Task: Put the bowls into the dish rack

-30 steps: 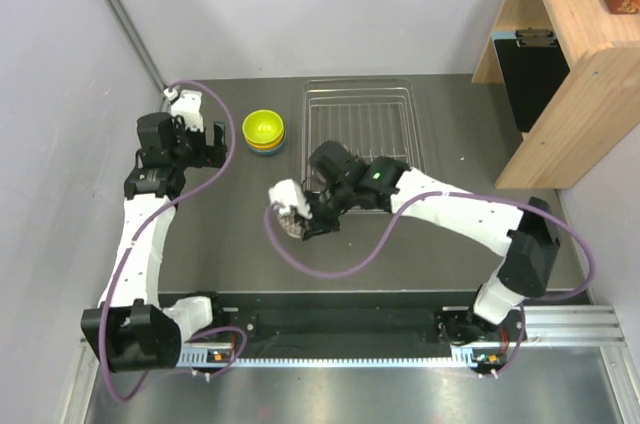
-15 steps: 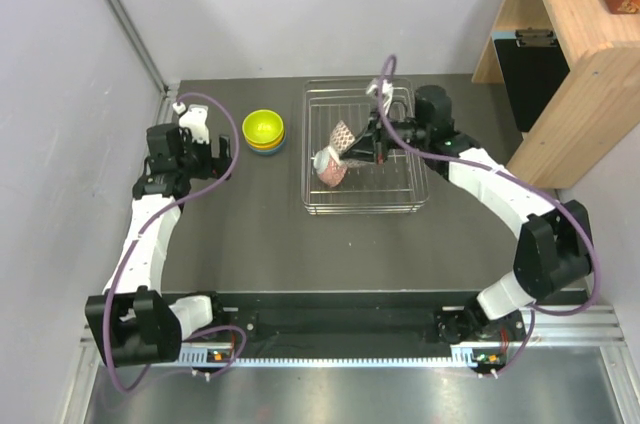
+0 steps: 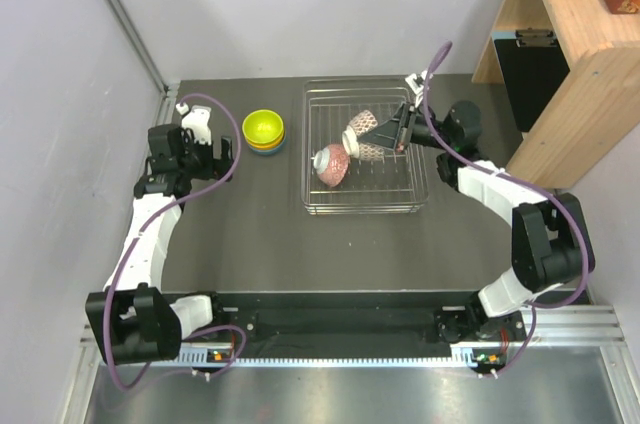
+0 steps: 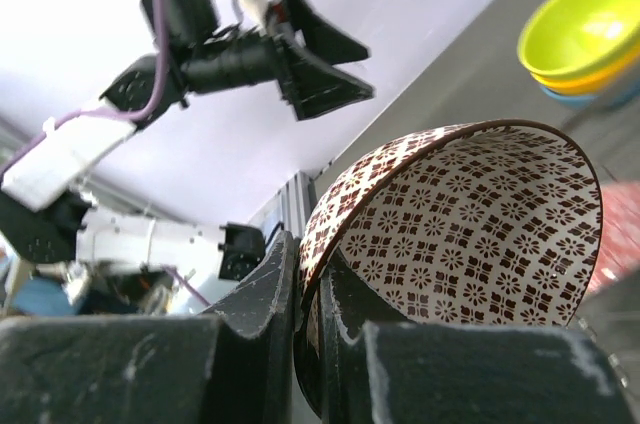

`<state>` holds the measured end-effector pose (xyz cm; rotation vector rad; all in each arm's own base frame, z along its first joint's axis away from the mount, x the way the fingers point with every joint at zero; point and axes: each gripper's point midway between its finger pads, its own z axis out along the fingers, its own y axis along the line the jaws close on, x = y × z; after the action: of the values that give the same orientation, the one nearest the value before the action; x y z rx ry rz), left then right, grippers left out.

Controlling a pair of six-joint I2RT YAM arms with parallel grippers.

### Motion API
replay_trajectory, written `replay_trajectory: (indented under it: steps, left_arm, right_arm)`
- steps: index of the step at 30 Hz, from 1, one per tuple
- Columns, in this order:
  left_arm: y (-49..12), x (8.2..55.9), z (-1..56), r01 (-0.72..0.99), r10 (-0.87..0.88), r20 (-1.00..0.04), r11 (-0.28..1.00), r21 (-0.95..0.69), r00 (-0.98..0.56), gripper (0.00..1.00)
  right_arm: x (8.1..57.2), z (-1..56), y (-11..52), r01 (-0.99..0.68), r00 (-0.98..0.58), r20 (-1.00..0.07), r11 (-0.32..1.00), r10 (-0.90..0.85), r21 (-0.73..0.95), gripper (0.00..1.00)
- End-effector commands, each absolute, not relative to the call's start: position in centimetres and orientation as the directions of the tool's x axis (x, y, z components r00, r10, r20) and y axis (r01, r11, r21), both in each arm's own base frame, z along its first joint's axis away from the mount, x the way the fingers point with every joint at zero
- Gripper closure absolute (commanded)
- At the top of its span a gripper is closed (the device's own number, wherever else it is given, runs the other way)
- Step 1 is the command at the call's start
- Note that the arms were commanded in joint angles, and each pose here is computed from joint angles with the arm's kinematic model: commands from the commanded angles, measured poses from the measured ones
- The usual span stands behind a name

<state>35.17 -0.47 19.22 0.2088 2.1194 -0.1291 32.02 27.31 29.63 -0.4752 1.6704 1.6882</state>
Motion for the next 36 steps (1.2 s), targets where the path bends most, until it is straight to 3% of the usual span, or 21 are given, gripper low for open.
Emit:
replay_trajectory:
  steps: [1, 17, 36]
  left_arm:
    - [-0.6, 35.9, 20.3, 0.220, 0.110, -0.876, 0.976, 0.005, -0.469, 0.01]
    - [-0.8, 35.8, 19.9, 0.229, 0.107, -0.874, 0.973, -0.005, -0.474, 0.01]
    - [-1.3, 35.7, 20.4, 0.250, 0.100, -0.878, 0.968, -0.023, -0.468, 0.01]
  right_arm:
    - [33.5, 31.7, 25.0, -0.712, -0.624, -0.699, 0.114, 0.349, 0.692, 1.00]
    - [36.0, 25.6, 23.7, -0.601, -0.660, -0.635, 0.226, 0.401, 0.767, 1.00]
    - [38.3, 22.7, 23.3, -0.537, -0.693, -0.580, 0.229, 0.429, 0.812, 1.00]
